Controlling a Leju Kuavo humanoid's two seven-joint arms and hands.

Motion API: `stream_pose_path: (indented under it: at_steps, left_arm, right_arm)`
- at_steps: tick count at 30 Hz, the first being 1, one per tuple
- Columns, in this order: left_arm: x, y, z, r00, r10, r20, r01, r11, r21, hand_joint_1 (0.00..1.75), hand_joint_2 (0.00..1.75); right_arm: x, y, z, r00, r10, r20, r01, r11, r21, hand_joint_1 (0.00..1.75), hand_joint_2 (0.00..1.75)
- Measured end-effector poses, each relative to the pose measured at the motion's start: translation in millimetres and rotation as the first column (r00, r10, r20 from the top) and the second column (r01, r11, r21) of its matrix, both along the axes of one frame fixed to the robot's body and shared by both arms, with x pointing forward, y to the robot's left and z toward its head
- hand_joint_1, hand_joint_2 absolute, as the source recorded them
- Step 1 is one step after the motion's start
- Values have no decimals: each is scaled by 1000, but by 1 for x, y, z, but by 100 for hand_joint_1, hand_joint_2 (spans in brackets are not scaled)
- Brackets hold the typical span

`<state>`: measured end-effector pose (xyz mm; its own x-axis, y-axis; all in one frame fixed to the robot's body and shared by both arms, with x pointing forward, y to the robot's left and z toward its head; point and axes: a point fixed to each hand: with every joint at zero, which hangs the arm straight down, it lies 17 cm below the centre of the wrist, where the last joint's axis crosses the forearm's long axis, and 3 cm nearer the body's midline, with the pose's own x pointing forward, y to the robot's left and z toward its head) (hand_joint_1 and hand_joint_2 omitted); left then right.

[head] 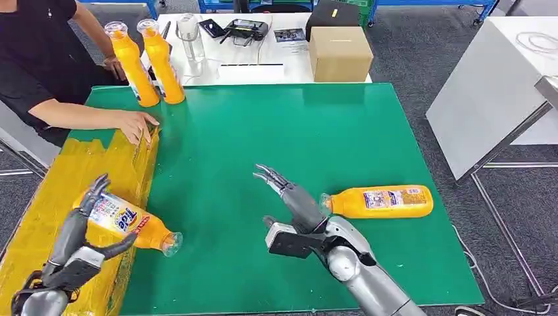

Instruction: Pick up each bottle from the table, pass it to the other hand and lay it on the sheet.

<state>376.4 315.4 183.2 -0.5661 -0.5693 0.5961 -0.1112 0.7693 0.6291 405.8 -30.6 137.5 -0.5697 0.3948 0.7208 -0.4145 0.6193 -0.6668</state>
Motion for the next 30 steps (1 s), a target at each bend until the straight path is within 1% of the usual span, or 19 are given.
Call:
stream_pose_path:
  at_steps: [3, 5, 10, 12, 13, 14, 16, 18, 21, 23, 27, 30]
  left_arm:
    - [-6, -1, 32, 998, -15, 69, 18, 999, -40, 0, 175]
    - [-11, -3, 45, 995, -30, 97, 36, 997, -66, 0, 175]
    - [-20, -4, 64, 989, -41, 140, 54, 995, -88, 0, 175]
    - [-22, -7, 69, 988, -69, 138, 86, 989, -121, 0, 175]
    - [-24, -9, 70, 987, -99, 130, 119, 981, -156, 0, 175]
    - [-26, -12, 71, 983, -139, 117, 160, 967, -199, 0, 175]
    - [-30, -19, 70, 969, -231, 89, 247, 928, -280, 0, 175]
    - [-32, -23, 71, 944, -322, 75, 326, 872, -365, 0, 175]
    - [-37, -24, 72, 913, -401, 74, 386, 793, -471, 0, 175]
    - [-39, -28, 71, 901, -427, 73, 401, 757, -517, 0, 175]
    - [-43, -33, 63, 901, -428, 69, 390, 730, -561, 0, 175]
    - [-43, -35, 62, 902, -426, 66, 383, 722, -576, 0, 175]
  right_arm:
    - [1, -7, -3, 1000, -17, -5, 17, 1000, 0, 0, 0]
    - [1, -10, -4, 1000, -24, -6, 24, 1000, 2, 0, 0]
    - [1, -15, -5, 999, -35, -8, 35, 999, 7, 0, 0]
    - [2, -18, -5, 999, -43, -2, 43, 999, 4, 0, 0]
    - [2, -20, -5, 999, -51, 5, 51, 999, 2, 0, 0]
    - [2, -23, -5, 998, -61, 14, 61, 998, -2, 0, 175]
    - [4, -33, -6, 997, -75, 34, 76, 997, -22, 0, 175]
    - [9, -48, -7, 994, -91, 66, 95, 993, -69, 0, 175]
    - [20, -77, -9, 984, -136, 117, 152, 978, -145, 0, 175]
    - [26, -99, -11, 977, -168, 135, 191, 964, -183, 0, 175]
    - [29, -140, -21, 963, -227, 146, 256, 938, -232, 0, 175]
    - [28, -161, -28, 954, -257, 155, 290, 919, -265, 0, 175]
